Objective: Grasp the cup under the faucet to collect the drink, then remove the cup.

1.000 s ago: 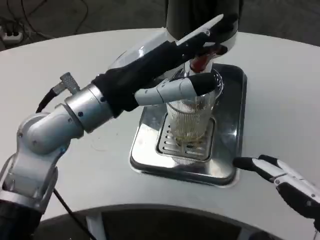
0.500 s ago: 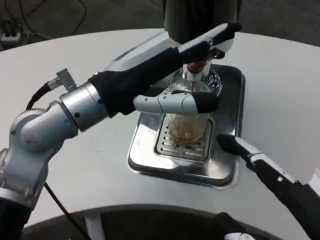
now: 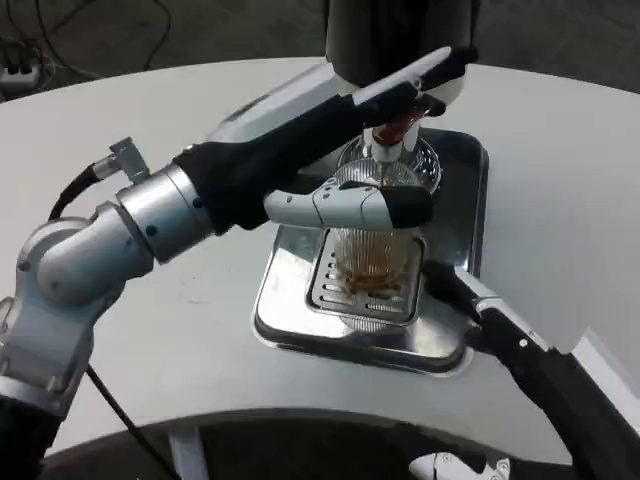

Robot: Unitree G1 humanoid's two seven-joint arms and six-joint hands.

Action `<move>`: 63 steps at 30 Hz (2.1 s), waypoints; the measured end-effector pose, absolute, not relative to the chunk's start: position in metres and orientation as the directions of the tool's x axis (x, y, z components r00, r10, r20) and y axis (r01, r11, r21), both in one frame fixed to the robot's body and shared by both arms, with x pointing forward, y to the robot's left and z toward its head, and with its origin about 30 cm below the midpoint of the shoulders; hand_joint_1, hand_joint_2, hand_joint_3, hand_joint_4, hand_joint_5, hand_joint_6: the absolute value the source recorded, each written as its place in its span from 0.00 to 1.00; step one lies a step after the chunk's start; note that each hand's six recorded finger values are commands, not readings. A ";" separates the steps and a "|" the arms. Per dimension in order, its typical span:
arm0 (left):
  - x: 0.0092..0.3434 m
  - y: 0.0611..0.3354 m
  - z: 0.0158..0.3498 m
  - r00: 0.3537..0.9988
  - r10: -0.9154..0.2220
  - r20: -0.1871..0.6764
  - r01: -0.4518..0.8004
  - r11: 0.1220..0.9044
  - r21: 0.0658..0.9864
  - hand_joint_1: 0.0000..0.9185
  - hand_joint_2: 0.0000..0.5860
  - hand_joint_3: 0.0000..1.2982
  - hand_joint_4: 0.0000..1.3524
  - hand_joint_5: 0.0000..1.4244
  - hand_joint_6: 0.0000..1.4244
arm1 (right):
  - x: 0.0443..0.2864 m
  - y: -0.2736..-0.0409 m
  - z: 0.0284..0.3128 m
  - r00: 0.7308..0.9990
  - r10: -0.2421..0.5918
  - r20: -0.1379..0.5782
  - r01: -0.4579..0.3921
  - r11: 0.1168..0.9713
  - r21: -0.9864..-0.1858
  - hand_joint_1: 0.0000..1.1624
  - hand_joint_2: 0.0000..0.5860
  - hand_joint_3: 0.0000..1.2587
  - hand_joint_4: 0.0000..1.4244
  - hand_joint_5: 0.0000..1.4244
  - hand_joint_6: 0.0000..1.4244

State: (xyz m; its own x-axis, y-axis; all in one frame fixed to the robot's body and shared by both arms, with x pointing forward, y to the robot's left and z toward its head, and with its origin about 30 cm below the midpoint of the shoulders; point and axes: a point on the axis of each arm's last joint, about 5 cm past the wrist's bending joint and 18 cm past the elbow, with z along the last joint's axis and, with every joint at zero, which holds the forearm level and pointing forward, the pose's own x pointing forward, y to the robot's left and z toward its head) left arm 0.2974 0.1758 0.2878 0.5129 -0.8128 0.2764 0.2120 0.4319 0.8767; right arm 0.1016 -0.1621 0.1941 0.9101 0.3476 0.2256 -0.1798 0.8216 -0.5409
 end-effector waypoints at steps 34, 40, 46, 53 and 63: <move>0.302 0.179 0.286 0.533 -0.799 0.278 0.188 0.433 0.882 0.00 0.07 0.00 0.02 0.10 0.05 | 0.212 -0.114 0.145 0.942 0.157 0.296 -0.036 0.926 -0.377 0.64 0.31 0.01 0.02 0.00 0.00; 0.303 0.179 0.286 0.537 -0.798 0.273 0.181 0.425 0.887 0.00 0.07 0.00 0.02 0.10 0.05 | 0.231 -0.107 0.145 0.937 0.139 0.322 -0.007 0.926 -0.379 0.62 0.32 0.00 0.01 0.00 0.00; 0.303 0.179 0.287 0.545 -0.794 0.270 0.175 0.422 0.889 0.00 0.07 0.00 0.02 0.10 0.05 | 0.247 -0.096 0.141 0.937 0.111 0.330 0.008 0.941 -0.337 0.61 0.32 0.00 0.01 0.00 0.01; 0.303 0.180 0.287 0.548 -0.792 0.269 0.175 0.423 0.889 0.00 0.07 0.00 0.02 0.10 0.05 | 0.262 -0.088 0.139 0.937 0.107 0.334 0.007 0.946 -0.324 0.61 0.32 0.00 0.00 0.00 0.01; 0.304 0.180 0.286 0.550 -0.792 0.264 0.164 0.413 0.896 0.00 0.08 0.00 0.02 0.10 0.05 | 0.276 -0.083 0.136 0.938 0.081 0.336 0.026 0.953 -0.303 0.61 0.32 0.00 0.00 0.00 0.01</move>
